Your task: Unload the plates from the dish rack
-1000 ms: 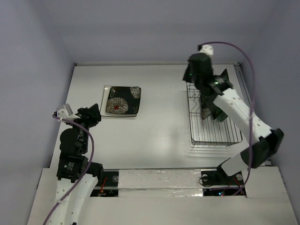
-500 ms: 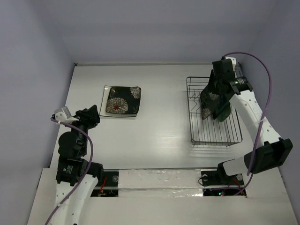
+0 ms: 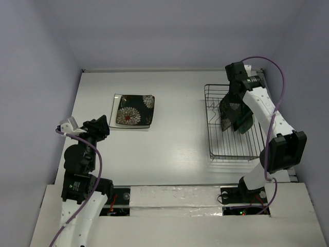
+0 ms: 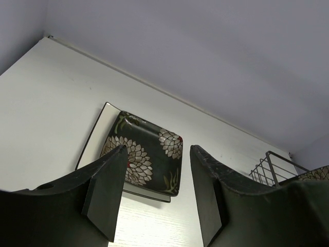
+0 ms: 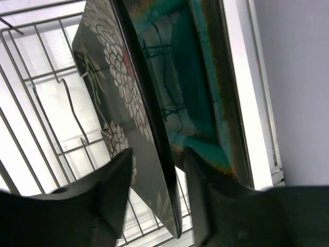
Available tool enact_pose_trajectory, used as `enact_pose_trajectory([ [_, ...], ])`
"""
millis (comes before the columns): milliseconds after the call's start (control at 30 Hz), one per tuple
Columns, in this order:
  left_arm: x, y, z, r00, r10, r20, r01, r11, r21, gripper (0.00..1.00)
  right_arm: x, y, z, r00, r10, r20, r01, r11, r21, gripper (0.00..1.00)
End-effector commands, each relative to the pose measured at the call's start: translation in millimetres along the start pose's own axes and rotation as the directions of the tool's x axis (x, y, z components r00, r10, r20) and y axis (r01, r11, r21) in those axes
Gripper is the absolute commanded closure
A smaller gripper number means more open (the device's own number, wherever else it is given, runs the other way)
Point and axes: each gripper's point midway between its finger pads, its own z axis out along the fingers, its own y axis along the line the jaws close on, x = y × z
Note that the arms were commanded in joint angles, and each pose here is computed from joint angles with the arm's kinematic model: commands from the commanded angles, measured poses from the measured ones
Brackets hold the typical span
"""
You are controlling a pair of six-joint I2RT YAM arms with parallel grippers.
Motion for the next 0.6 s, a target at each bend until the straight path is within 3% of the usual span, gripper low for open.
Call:
enact_pose_trajectory([
  [0,-8,-6,1,1.0,0.003,0.028,-0.003,1.0,0.025,0.51,-19,-13,-12,0.999,-0.004,0.049,0.003,1.0,0.024,0.52],
  [267,-7,-6,1,1.0,0.002,0.024,-0.003,1.0,0.023,0.51,-9,-13,16,0.994,-0.101,-0.035,0.104,0.989,0.105,0.65],
  [333,-8,-6,0,1.0,0.003,0.027,-0.004,1.0,0.024,0.51,-15,-18,13,0.995,-0.096,-0.019,0.098,0.987,0.125,0.76],
  [567,-10,-5,0,0.999,0.001,0.036,-0.001,1.0,0.019,0.51,-43,-36,-17,0.993,-0.086,0.085,0.075,0.988,0.132,0.94],
])
